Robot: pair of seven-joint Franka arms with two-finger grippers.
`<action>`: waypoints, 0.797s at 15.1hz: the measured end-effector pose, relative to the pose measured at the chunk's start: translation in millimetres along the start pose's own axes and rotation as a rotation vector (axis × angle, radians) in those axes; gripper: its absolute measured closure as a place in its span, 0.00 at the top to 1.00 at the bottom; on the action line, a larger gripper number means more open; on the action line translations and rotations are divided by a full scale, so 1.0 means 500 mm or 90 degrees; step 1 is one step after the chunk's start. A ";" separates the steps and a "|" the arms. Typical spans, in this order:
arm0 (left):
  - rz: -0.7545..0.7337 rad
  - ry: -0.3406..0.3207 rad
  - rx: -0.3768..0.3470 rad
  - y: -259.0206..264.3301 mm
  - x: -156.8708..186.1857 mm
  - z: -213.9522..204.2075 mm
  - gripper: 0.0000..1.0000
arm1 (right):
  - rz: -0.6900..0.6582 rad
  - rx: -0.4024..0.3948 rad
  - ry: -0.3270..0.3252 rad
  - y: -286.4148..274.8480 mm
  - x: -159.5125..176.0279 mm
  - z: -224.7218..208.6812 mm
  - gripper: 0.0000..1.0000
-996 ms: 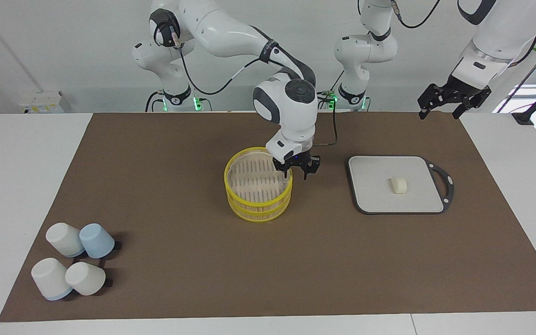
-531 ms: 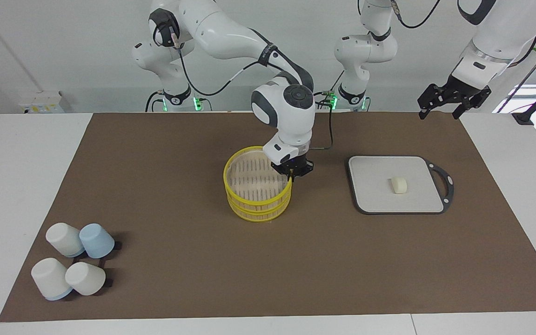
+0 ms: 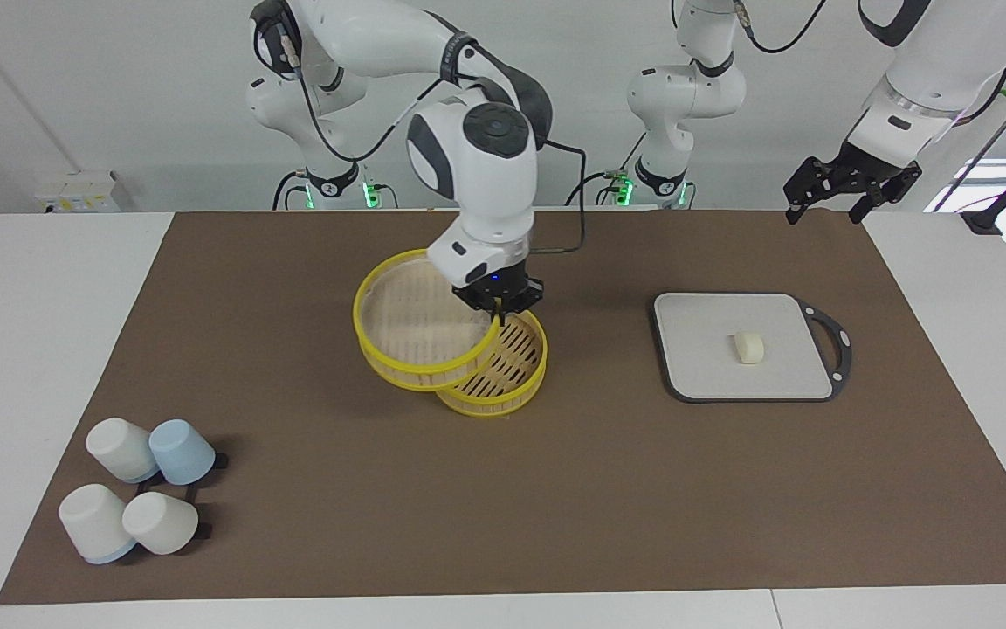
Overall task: Place bun in steamer
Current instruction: 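Lift the lid off the steamer and carry it toward the bottles, then reach the left gripper to the white bun and grasp it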
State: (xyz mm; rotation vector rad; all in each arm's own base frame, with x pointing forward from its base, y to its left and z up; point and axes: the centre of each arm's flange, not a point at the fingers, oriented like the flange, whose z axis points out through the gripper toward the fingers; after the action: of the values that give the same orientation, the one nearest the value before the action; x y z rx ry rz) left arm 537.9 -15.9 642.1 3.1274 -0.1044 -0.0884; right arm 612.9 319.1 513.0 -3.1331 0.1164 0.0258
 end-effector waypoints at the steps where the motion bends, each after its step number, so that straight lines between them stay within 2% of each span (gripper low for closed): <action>1: 0.000 0.000 0.000 0.000 0.000 0.000 1.00 | -0.027 -0.001 -0.001 0.058 0.024 -0.018 0.09; 4: -0.001 0.002 0.000 -0.002 0.001 0.000 1.00 | -0.099 0.002 0.006 0.210 0.088 -0.042 0.09; 7: -0.002 0.025 0.001 -0.004 0.010 0.017 1.00 | -0.161 -0.003 0.005 0.312 0.124 -0.039 0.09; 12: 0.001 0.038 0.002 -0.006 0.012 0.152 1.00 | -0.208 -0.015 -0.009 0.466 0.157 -0.020 0.09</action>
State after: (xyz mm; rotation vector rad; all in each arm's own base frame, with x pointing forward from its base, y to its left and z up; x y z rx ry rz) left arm 539.7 -13.9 565.6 3.1296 -0.1072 0.0045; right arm 674.3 80.7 520.5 -3.1302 -0.3978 0.0473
